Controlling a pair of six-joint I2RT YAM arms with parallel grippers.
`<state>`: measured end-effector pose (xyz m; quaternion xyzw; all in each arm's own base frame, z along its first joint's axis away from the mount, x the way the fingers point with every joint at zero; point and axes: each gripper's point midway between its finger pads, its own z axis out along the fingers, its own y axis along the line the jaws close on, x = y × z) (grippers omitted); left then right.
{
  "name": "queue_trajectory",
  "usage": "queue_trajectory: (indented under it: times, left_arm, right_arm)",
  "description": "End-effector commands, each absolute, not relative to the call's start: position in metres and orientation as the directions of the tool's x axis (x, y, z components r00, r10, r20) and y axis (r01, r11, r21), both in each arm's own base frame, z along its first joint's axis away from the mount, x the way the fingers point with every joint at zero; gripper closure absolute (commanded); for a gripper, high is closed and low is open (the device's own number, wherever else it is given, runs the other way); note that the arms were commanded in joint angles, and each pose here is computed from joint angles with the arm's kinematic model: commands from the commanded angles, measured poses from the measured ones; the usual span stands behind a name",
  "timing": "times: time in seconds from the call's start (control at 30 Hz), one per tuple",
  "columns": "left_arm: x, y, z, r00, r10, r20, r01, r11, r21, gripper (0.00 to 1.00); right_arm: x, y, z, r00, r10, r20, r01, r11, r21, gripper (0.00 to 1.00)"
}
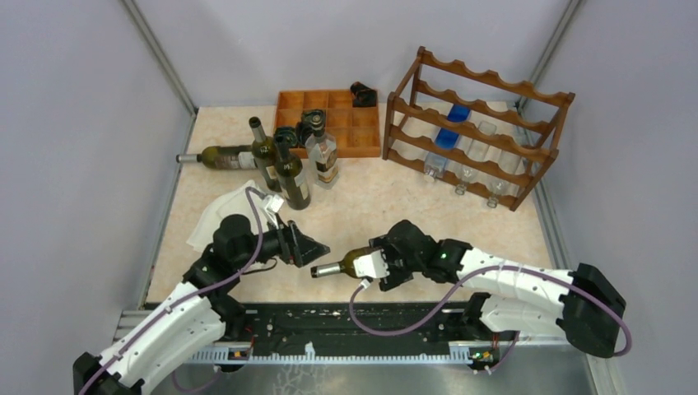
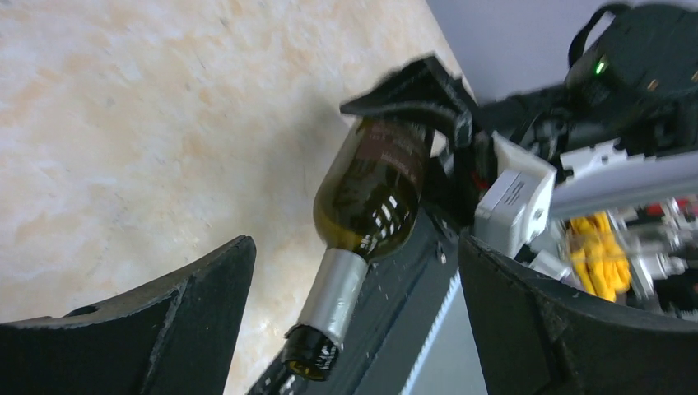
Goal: Put the wine bottle on the wine rack
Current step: Pick up the wine bottle from the center of the board.
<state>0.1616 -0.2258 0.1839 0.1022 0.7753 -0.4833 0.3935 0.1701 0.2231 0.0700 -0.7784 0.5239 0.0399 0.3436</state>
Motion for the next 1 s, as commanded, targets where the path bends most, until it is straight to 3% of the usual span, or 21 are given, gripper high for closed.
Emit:
queue_trajectory:
  times: [0.0,0.17,0.3,0.63,0.97]
  left_arm:
    - [0.127,-0.241,0.173,-0.76,-0.033,-0.649,0.589,0.386,-0.71,0.02]
    - [0.101,-0.261,0.173,-0.814,0.107,-0.57,0.58,0.165,-0.798,0.02]
    - [0.098,-0.268,0.171,-0.843,0.154,-0.515,0.532,0.108,-0.84,0.07]
    - [0.095,-0.285,0.126,-0.875,0.25,-0.415,0.47,0.235,-0.851,0.23]
    - [0.084,-0.294,0.118,-0.867,0.312,-0.389,0.464,0.219,-0.858,0.38]
  right_arm:
    - [0.174,0.259,0.14,0.614,-0.615,-0.496,-0.728,-0.196,-0.657,1.0]
    - [0.173,0.262,0.142,0.633,-0.599,-0.491,-0.716,-0.21,-0.666,1.0]
    - [0.173,0.265,0.135,0.631,-0.61,-0.479,-0.721,-0.233,-0.652,1.0]
    - [0.175,0.273,0.138,0.644,-0.591,-0.486,-0.711,-0.229,-0.665,1.0]
    - [0.173,0.273,0.137,0.648,-0.586,-0.486,-0.709,-0.233,-0.665,1.0]
